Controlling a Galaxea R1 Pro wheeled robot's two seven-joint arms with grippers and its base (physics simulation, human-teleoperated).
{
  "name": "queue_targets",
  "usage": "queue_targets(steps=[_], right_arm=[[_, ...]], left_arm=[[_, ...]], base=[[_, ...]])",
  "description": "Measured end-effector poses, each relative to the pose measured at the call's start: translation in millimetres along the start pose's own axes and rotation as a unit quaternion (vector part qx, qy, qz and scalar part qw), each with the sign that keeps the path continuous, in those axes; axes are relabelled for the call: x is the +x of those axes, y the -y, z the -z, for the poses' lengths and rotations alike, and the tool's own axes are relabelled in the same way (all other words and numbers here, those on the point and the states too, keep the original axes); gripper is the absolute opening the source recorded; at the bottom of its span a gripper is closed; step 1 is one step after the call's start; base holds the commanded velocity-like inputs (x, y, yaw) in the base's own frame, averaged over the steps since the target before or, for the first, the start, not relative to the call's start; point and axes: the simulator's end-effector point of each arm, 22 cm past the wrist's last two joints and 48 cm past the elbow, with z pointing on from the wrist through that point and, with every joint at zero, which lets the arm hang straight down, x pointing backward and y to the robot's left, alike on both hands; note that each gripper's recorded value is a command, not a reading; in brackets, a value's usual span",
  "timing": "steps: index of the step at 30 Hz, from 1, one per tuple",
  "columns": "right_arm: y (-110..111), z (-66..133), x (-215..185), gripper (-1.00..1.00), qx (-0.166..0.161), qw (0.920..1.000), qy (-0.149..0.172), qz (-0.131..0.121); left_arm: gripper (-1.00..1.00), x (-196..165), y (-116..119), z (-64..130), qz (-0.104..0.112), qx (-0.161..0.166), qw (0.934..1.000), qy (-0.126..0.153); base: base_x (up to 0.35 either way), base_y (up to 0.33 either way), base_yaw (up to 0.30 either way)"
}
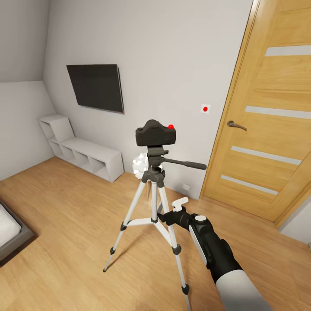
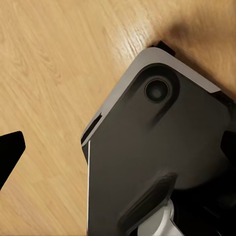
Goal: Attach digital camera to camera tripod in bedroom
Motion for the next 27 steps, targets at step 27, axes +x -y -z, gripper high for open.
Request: queue_targets(steps=[27], right_arm=[[4, 5.4, -15, 1.0, 0.003, 0.9998, 0.017, 0.004]], left_arm=[[1.0, 0, 0, 0.0, 0.0, 0.0, 1.0, 0.0]], base=[[-0.002, 0.0, 0.0]])
